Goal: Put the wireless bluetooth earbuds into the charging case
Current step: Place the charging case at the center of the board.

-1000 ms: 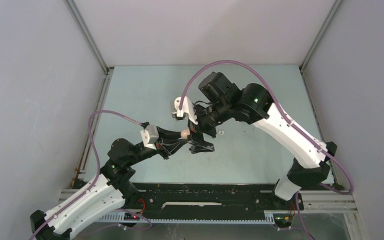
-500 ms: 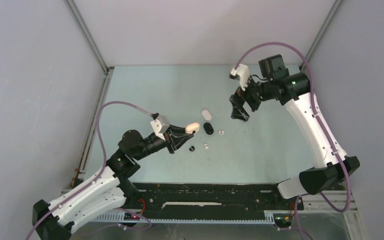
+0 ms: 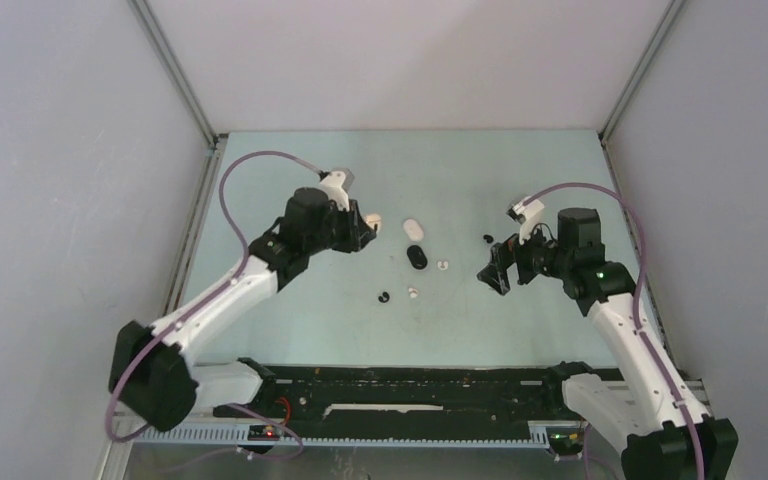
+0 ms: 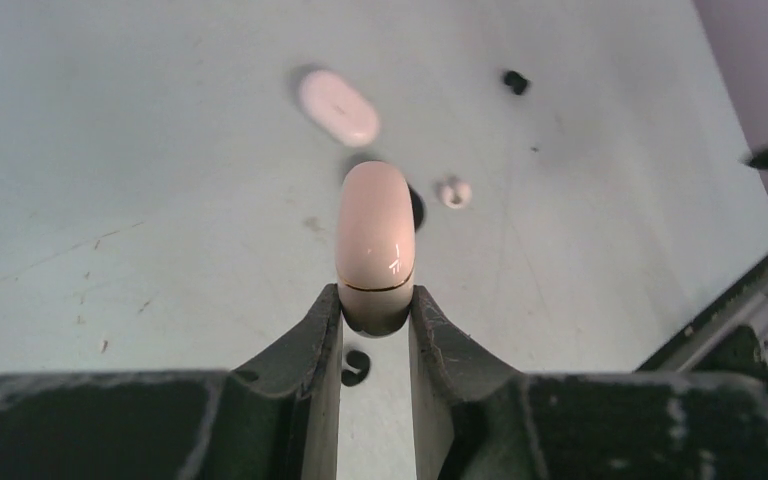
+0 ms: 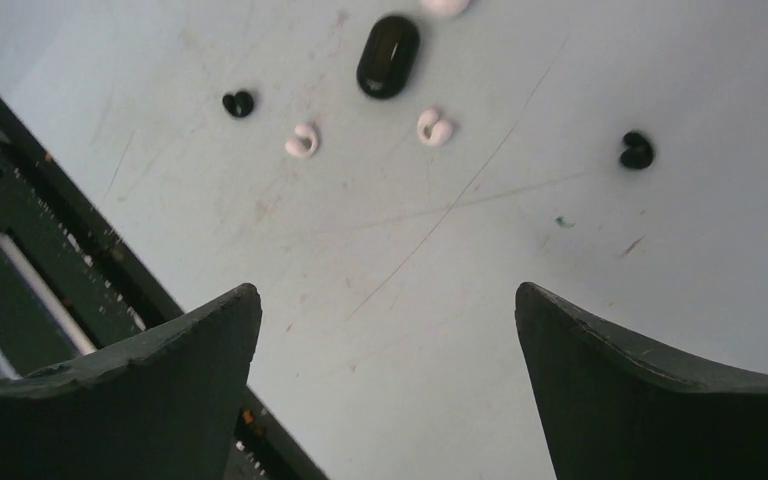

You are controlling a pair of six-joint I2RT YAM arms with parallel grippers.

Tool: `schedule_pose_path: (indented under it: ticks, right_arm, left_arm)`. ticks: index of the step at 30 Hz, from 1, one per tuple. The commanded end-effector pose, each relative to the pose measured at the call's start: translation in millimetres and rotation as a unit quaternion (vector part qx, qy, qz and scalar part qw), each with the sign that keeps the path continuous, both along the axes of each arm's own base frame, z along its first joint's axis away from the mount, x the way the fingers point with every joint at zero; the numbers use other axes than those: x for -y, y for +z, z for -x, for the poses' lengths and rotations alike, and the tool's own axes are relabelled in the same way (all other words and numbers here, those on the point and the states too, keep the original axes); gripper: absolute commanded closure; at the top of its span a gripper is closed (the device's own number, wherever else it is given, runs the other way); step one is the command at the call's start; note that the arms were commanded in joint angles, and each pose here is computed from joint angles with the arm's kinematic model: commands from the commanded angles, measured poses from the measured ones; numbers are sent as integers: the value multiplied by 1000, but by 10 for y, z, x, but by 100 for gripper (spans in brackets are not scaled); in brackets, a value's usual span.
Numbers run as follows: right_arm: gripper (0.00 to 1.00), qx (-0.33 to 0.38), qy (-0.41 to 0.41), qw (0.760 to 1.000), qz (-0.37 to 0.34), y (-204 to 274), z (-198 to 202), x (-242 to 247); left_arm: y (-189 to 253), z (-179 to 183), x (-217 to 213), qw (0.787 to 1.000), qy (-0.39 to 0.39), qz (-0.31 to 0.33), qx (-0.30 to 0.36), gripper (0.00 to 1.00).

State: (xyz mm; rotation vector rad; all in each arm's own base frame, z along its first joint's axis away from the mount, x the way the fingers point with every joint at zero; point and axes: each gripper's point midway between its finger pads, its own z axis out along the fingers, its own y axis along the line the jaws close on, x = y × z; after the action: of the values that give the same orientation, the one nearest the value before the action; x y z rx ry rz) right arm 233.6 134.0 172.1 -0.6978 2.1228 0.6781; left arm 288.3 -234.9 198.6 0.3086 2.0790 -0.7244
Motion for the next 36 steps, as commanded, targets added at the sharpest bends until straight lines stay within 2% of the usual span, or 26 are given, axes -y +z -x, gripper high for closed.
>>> schedule_pose_path:
  ticks: [1,5,10,14,23,25,27,28,32,36]
  right_arm:
    - [0,128,-25,991,-20,485,-270,36]
    - [0,131,-11,991,-34,491,-188,24]
    - [0,129,0,991,-44,477,-149,-3]
    - [0,121,6,992,-41,413,-156,-14]
    - [0,113,12,993,-38,360,-162,-20]
    - [0,110,12,993,-36,344,-161,-19]
    - [0,108,13,993,-37,336,-156,-20]
    - [0,108,14,993,-37,334,-154,-23]
    - [0,104,18,994,-39,323,-144,-35]
    - [0,97,22,994,-37,286,-133,-35]
  left_arm:
    - [-244,-284,-88,992,39,27,-120,95]
    - [-466,-452,-1,982,11,54,-181,92]
    - [-767,-477,114,970,-28,45,-239,86]
    - [-1024,-510,51,956,-11,34,-292,79]
    - [-1405,-547,-204,937,41,9,-346,68]
    - [-1461,-534,-237,934,46,0,-354,65]
    - [-1478,-532,-274,932,53,-13,-357,51]
    - [-1463,-543,-293,933,55,-18,-355,48]
    - [-1441,-545,-475,932,83,-56,-349,46]
    - [-1257,-605,-797,937,129,-124,-300,46]
